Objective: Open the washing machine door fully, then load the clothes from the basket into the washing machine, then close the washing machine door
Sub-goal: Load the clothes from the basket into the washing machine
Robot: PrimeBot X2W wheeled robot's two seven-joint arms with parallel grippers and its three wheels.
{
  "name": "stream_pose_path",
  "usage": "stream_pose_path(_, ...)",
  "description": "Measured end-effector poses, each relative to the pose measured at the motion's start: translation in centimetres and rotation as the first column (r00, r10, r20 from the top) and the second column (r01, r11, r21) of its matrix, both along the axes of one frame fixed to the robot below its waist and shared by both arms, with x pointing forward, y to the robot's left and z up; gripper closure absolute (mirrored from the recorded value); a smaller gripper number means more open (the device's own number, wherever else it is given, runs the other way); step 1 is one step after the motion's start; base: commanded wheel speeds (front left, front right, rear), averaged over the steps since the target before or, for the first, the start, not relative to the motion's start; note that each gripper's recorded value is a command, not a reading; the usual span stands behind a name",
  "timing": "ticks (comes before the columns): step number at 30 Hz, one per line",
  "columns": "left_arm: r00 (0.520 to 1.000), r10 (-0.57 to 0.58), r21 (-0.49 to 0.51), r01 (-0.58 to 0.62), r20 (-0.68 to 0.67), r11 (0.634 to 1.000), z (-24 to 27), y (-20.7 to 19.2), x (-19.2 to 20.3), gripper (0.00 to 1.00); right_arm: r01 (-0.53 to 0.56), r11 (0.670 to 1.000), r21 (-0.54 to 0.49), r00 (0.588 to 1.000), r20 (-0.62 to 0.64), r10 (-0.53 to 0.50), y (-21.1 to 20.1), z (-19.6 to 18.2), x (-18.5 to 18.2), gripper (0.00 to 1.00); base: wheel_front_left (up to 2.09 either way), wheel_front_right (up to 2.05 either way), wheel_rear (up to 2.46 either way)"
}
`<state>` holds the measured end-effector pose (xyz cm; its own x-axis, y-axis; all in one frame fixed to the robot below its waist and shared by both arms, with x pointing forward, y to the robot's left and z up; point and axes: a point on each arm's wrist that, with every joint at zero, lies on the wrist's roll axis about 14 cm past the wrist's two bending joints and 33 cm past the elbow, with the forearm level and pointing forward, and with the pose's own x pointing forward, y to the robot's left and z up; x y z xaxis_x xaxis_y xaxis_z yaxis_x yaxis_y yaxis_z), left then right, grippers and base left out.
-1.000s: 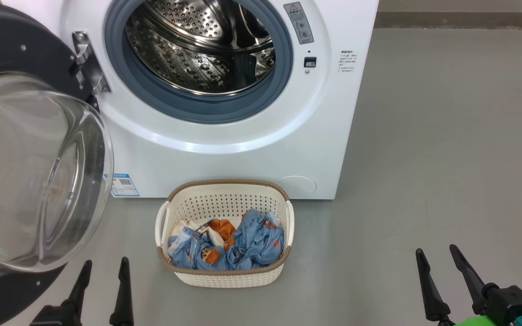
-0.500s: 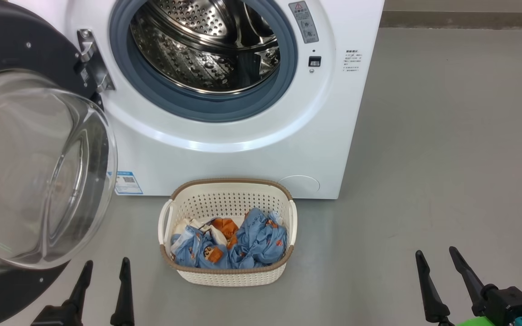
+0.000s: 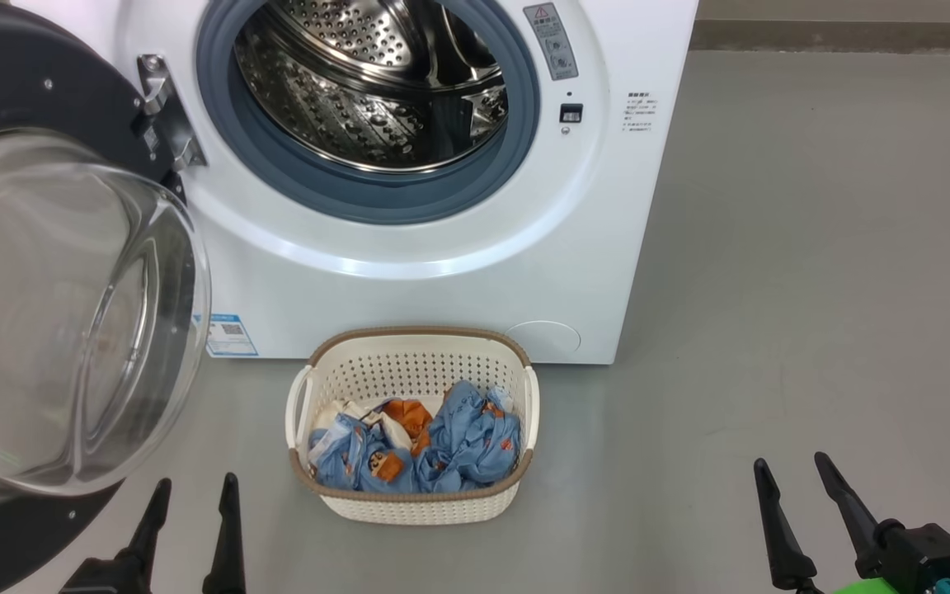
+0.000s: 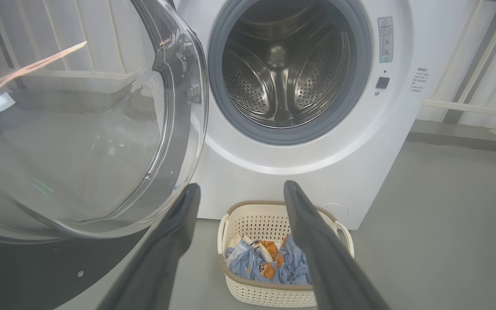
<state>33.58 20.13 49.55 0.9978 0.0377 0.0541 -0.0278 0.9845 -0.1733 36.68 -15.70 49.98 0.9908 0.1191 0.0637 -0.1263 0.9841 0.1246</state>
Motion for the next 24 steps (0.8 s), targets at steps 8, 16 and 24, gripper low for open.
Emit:
stream_pose_path(8,1.000,0.005,-0.001,-0.005,-0.002,1.000,-0.05,0.15,-0.10,0.00,-0.005,1.000,0.002,1.000,0.002,0.005,0.18,0.06,0.01,0.00,1.26,-1.26,0.00)
stream_pose_path(16,1.000,0.015,-0.006,-0.015,0.004,1.000,0.13,0.47,0.00,0.00,-0.006,1.000,0.002,1.000,-0.006,0.006,0.21,-0.19,0.12,0.00,1.97,-1.97,0.00)
stream_pose_path(24,1.000,0.023,-0.005,-0.023,-0.003,1.000,-0.08,0.73,0.01,0.00,-0.007,1.000,0.003,1.000,-0.014,0.007,0.25,-0.46,0.24,0.00,1.06,-1.06,0.00)
